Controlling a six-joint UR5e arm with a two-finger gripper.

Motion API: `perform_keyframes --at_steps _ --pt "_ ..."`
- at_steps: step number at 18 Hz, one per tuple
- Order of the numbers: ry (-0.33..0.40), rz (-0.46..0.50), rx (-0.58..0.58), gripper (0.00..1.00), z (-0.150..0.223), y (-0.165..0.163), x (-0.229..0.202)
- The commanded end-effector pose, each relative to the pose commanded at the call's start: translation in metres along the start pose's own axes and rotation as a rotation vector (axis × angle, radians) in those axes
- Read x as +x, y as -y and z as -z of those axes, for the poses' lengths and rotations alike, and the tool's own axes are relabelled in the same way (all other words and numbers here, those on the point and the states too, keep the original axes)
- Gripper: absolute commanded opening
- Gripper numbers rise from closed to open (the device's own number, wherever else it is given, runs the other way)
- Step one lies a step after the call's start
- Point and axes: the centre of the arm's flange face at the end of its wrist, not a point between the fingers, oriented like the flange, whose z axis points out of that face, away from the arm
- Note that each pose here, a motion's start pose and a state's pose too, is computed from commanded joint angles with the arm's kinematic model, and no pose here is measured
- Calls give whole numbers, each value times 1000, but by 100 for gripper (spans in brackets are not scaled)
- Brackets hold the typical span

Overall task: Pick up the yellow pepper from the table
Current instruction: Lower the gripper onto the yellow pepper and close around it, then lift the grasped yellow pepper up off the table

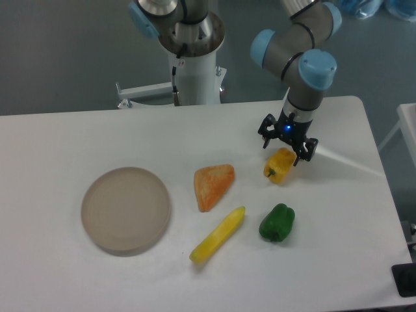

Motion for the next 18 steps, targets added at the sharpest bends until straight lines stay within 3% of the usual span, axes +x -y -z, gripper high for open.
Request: perform_keyframes --at_steps 1,4,6,11,15,18 --pt "1 -3 0 70 1 0 0" --pt "11 -10 2 42 4 1 -4" --pt "19 -11 4 37 8 2 -7" --pt "30 -12 8 36 13 3 -10" --pt "91 -28 8 36 43 13 -29" --pt "152 -79 10 37 69 45 -37"
